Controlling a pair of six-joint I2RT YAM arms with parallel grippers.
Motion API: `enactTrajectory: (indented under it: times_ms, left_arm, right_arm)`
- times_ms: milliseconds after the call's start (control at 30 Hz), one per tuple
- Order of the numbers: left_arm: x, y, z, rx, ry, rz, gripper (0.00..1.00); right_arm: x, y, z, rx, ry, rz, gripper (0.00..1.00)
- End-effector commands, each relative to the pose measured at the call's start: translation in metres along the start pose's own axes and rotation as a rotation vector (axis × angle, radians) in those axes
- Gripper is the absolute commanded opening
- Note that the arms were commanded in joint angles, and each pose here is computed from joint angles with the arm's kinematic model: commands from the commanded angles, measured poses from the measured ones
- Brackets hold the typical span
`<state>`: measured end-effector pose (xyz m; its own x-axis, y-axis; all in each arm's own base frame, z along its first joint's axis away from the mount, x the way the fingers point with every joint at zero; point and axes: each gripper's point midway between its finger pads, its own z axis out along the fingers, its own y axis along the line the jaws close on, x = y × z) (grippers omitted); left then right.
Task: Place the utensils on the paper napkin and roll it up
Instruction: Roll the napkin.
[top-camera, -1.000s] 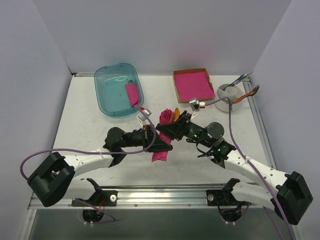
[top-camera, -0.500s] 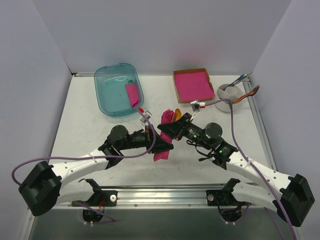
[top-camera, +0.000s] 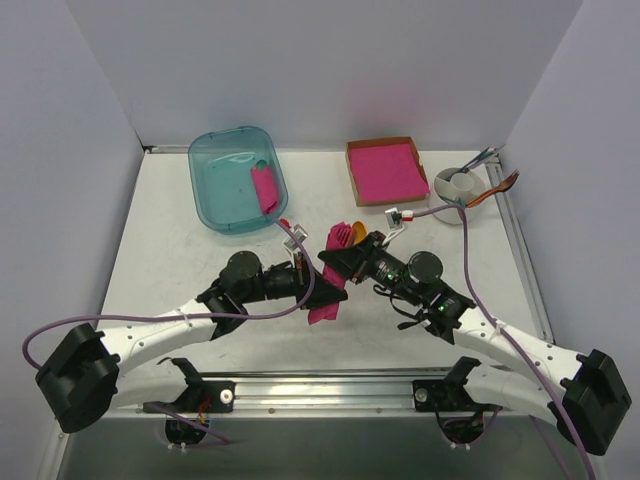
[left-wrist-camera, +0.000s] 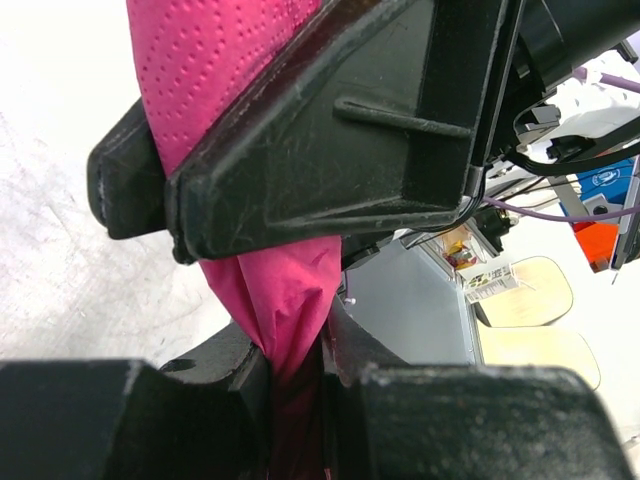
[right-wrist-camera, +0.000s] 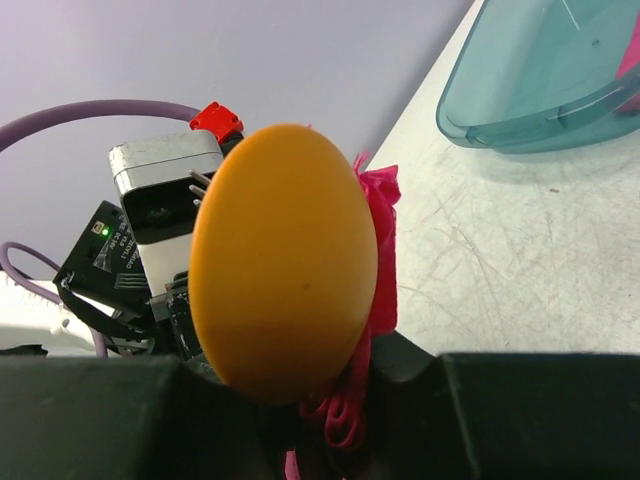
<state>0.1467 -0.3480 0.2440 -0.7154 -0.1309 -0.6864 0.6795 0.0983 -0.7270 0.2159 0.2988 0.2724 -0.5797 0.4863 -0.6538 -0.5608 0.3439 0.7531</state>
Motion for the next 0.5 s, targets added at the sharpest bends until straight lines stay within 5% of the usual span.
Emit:
enactTrajectory:
  times_ms: [0, 233, 467]
  left_arm:
    - [0.008, -0.008, 0.000, 0.028, 0.049, 0.016, 0.03]
    - [0.015, -0.014, 0.003, 0.089, 0.064, -0.035, 0.02]
    - [0.014, -0.019, 0.003, 0.108, 0.057, -0.068, 0.02]
  right_arm:
    - [-0.059, 0.009, -0.003, 0.006, -0.252, -0.030, 0.18]
    - [-0.068, 0.019, -0.006, -0.028, -0.288, -0.064, 0.31]
    - [-0.073, 0.021, -0.008, -0.034, -0.309, -0.096, 0.17]
